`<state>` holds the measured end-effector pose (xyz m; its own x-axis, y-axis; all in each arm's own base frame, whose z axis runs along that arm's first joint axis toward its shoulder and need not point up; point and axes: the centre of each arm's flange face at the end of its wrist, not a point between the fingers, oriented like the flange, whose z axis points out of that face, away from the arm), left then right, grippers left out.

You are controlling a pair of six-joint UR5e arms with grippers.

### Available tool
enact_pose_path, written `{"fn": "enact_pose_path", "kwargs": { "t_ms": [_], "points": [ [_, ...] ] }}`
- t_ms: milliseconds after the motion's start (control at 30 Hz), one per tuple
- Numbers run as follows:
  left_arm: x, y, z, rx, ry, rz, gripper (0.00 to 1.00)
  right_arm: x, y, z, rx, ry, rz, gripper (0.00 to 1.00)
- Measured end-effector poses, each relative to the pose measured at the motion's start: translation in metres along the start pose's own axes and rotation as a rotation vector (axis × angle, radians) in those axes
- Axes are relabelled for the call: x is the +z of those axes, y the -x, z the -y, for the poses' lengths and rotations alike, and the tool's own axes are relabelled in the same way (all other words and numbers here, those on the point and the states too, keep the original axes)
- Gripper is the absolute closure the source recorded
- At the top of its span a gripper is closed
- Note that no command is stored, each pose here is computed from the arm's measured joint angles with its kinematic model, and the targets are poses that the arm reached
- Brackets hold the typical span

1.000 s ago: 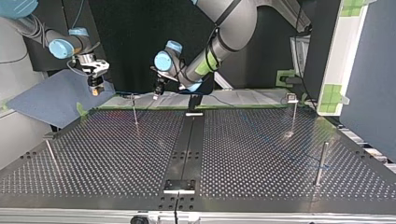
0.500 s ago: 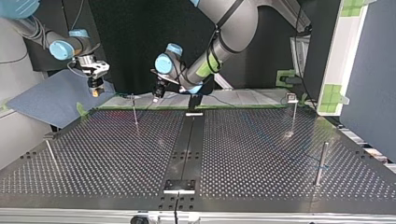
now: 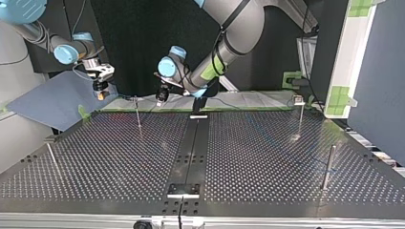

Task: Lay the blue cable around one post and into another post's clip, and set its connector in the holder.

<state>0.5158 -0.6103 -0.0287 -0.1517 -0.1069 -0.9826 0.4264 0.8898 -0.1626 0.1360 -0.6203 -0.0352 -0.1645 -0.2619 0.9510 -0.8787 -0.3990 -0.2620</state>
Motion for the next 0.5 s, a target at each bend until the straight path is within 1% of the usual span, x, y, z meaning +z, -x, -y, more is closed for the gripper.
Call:
{"fn": "enact_pose_path", "kwargs": {
  "t_ms": [200, 500],
  "points": [
    [0.0021, 0.0021, -0.001, -0.004, 0.001, 0.004, 1.0, 0.0024, -0.0019, -0.0003, -0.003, -0.006, -0.006, 1.0],
    [0.0049, 0.0042, -0.0054, -0.012, 0.008, 0.006, 1.0, 0.0082, -0.0068, 0.0001, -0.013, -0.015, -0.027, 1.0]
  ]
}}
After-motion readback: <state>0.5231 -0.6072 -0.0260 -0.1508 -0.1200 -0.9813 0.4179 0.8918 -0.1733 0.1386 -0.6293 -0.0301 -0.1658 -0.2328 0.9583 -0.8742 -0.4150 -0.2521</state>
